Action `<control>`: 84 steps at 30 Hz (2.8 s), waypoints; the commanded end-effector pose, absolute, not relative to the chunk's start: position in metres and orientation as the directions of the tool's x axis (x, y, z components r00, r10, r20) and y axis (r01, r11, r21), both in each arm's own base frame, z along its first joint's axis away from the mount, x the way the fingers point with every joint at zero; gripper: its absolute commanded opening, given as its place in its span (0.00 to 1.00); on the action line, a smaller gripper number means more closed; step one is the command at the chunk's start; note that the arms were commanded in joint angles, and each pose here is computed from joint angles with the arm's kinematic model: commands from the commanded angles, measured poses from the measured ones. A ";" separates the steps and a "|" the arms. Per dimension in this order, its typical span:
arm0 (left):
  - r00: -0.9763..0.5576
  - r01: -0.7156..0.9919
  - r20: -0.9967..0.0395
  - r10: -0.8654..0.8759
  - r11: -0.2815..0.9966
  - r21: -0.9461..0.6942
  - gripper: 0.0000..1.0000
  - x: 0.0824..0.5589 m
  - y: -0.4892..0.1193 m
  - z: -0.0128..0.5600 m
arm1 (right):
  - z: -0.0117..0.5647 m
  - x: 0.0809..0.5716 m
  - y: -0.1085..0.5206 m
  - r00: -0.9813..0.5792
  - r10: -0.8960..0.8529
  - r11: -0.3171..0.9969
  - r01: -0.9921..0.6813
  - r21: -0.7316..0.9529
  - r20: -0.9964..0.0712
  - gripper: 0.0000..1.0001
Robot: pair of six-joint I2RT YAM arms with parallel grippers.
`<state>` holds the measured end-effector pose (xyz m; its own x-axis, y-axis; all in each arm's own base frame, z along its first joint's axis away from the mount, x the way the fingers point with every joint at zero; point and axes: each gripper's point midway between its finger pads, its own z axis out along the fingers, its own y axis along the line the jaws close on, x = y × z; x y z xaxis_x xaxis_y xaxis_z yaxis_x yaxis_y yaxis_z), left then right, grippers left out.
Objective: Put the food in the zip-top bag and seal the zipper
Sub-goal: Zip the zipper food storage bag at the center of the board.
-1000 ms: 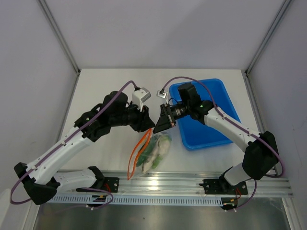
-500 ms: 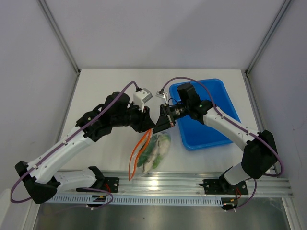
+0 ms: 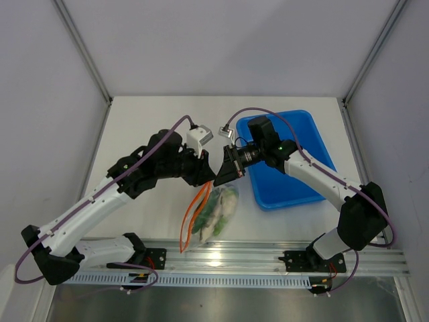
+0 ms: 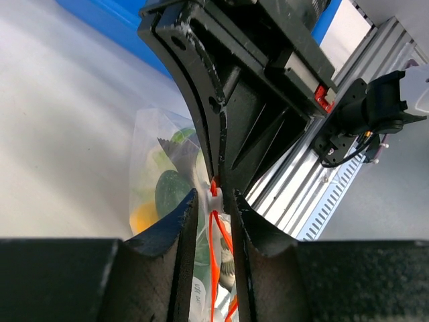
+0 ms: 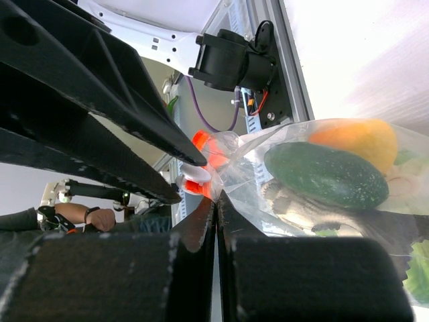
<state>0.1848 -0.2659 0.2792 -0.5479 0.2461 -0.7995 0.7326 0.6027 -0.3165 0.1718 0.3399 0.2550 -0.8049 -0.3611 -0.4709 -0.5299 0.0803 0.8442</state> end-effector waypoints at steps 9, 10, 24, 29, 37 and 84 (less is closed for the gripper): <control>-0.541 0.733 -0.800 0.260 0.612 -0.297 0.26 0.184 -0.264 0.271 | 0.272 0.177 0.343 -0.783 -0.338 0.040 -0.567 0.823 -0.523 0.00; -0.539 0.734 -0.802 0.257 0.611 -0.297 0.25 0.184 -0.264 0.272 | 0.272 0.177 0.343 -0.783 -0.340 0.039 -0.566 0.824 -0.521 0.00; -0.562 0.734 -0.782 0.269 0.599 -0.321 0.00 0.182 -0.269 0.267 | 0.271 0.178 0.347 -0.773 -0.335 0.036 -0.582 0.812 -0.539 0.00; -0.579 0.741 -0.763 0.287 0.575 -0.346 0.00 0.173 -0.270 0.261 | 0.275 0.182 0.349 -0.774 -0.305 0.022 -0.589 0.808 -0.555 0.00; -0.618 0.731 -0.729 0.294 0.557 -0.394 0.01 0.161 -0.269 0.248 | 0.284 0.190 0.343 -0.786 -0.236 0.001 -0.588 0.809 -0.571 0.00; -0.686 0.666 -0.679 0.260 0.599 -0.444 0.01 0.124 -0.231 0.233 | 0.268 0.266 0.307 -0.857 0.017 0.189 -0.503 0.843 -0.515 0.00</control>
<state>0.1367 -0.2352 0.2332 -0.6627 0.2609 -0.7020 0.6780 0.6070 -0.4146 0.2432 0.3095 0.2549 -0.8955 -0.0481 -0.4424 -0.4432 0.1858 0.8770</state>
